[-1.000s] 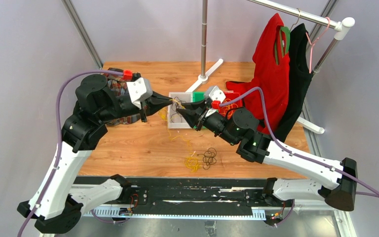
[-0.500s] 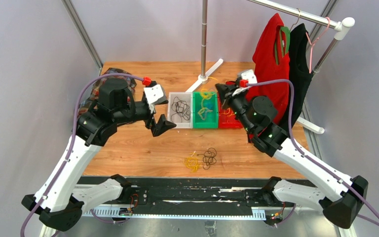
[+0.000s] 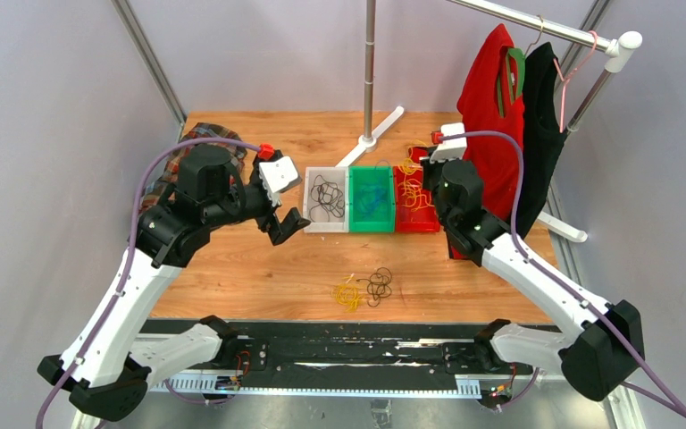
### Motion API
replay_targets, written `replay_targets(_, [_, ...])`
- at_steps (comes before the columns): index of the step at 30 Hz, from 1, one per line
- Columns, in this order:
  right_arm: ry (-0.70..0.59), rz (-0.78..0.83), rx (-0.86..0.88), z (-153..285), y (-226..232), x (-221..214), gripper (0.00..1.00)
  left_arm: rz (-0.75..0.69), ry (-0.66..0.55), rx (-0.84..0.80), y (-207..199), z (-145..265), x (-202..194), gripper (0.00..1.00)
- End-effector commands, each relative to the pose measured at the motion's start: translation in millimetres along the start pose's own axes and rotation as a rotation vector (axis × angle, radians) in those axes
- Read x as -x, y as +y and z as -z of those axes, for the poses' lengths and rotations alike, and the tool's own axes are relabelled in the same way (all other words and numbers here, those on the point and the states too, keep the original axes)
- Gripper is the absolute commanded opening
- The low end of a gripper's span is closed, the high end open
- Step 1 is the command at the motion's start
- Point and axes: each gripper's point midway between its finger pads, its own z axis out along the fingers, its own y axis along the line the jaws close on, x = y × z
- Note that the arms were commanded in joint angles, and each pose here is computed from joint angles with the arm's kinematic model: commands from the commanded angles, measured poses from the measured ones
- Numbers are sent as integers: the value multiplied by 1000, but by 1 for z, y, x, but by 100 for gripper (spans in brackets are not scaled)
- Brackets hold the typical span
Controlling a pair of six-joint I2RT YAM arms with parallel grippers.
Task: Untangle the cables
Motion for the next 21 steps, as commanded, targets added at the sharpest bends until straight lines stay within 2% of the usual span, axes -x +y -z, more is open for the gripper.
replay_targets(1, [-31,-57,-83,-12,-23,5,0,-29,-5,9,-1,5,0,98])
replay_targets(6, [-59,-112,-75,-23,-26,24,1,-40,0,9,-1,6,-2,98])
replay_targets(15, [-240,-154,-14,-7,-28,110,1,-56,7,24,3,6,-1,98])
replay_targets(21, [-243,-161,38,-11,-17,118,1,-52,16,-8,-3,5,-4,98])
